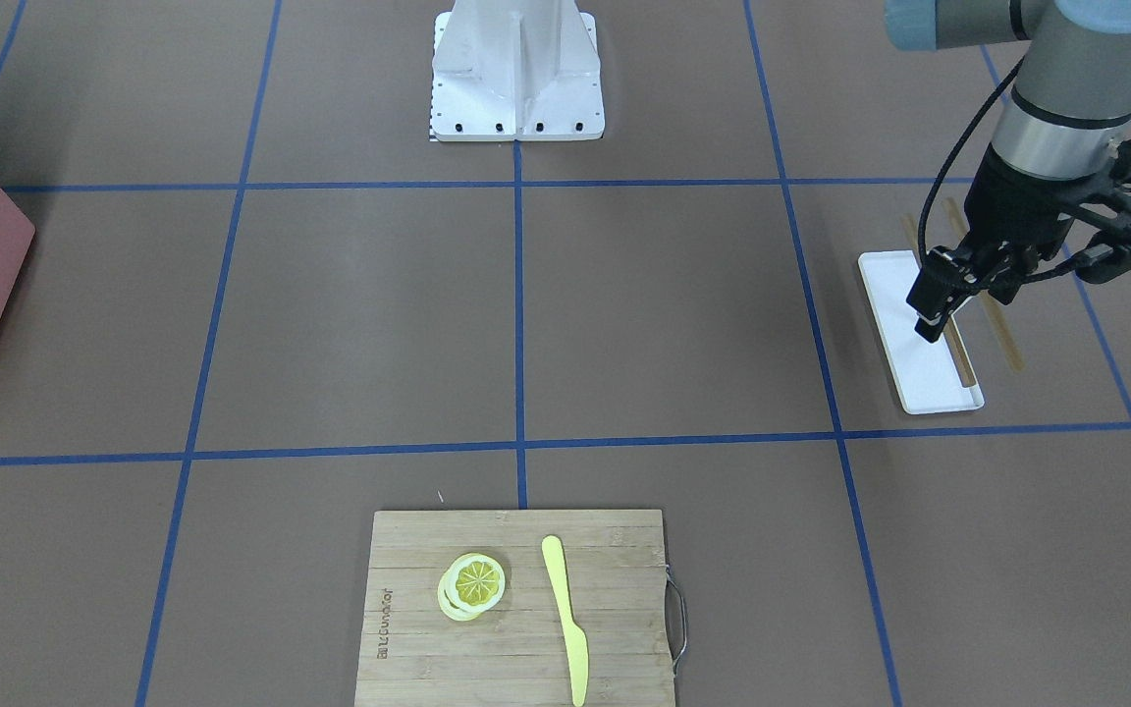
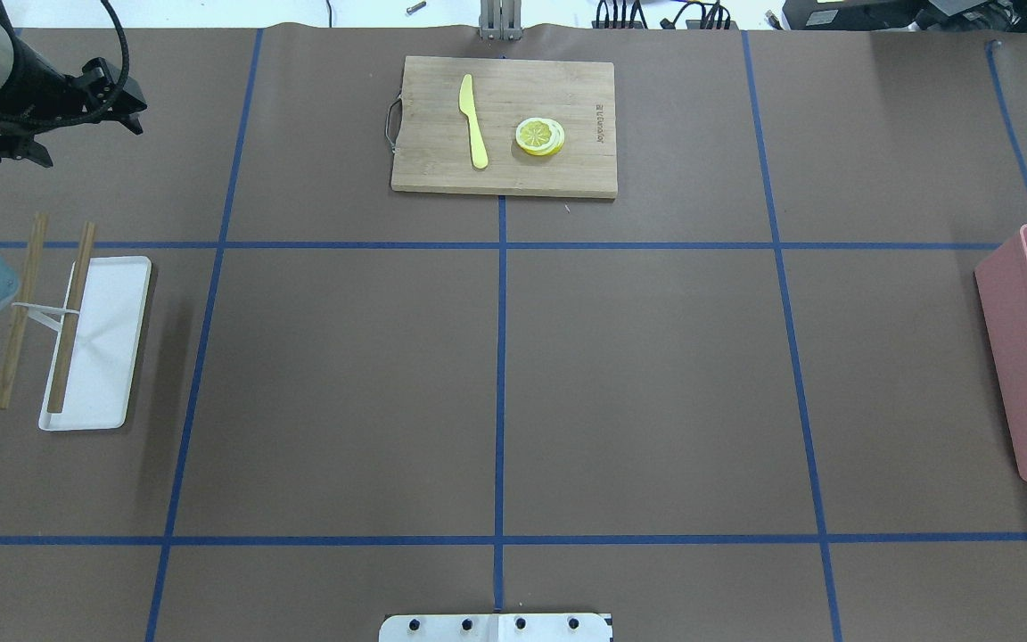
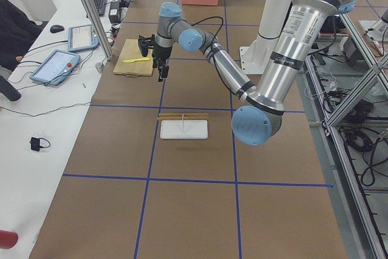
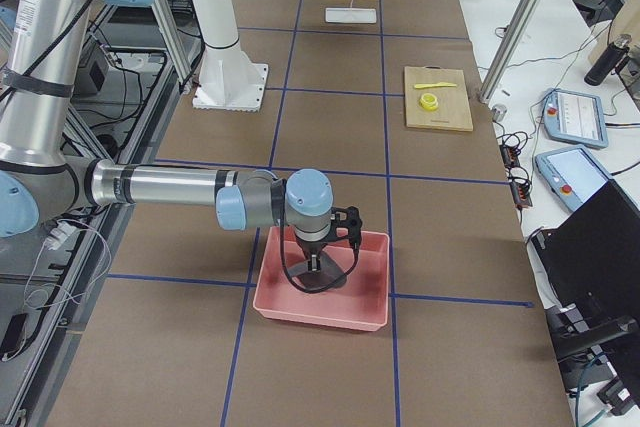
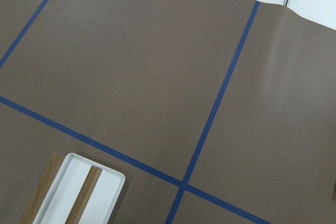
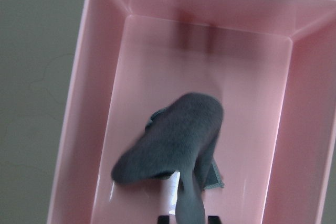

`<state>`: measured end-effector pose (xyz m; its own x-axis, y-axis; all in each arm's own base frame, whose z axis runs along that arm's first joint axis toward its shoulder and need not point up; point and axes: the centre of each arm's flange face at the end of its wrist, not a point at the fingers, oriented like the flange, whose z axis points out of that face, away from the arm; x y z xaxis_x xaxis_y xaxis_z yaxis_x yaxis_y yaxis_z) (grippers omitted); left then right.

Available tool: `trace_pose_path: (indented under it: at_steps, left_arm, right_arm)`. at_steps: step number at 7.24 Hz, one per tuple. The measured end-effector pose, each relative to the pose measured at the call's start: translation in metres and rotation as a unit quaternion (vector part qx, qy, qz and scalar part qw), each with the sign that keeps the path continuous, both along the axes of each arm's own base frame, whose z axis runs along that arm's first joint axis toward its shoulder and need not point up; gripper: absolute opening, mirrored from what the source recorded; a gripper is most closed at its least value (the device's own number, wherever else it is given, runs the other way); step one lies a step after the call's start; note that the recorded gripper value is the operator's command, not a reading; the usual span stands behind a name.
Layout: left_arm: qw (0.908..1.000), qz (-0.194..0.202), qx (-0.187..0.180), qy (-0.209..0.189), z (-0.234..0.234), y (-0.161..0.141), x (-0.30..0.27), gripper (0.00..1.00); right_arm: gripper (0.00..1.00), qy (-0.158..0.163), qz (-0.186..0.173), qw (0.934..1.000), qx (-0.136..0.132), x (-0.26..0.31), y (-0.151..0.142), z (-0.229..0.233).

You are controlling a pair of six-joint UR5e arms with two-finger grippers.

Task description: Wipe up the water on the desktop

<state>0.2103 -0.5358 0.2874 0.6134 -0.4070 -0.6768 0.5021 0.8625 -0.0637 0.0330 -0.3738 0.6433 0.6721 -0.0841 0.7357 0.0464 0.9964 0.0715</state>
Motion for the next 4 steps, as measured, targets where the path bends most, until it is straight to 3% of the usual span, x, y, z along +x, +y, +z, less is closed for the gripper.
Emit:
trace_pose_path:
  at_steps: [2, 4]
  left_arm:
    - [1.0000, 0.000, 0.000, -0.001, 0.001, 0.001, -0.001, 0.98]
    - [1.0000, 0.002, -0.003, -0.005, 0.006, 0.001, -0.002, 0.98]
  right_arm:
    - [1.00, 0.015, 0.006, 0.9999, -0.002, 0.004, -0.011, 0.010]
    - [1.00, 0.022, 0.016, 0.9993, 0.024, 0.011, -0.028, 0.000]
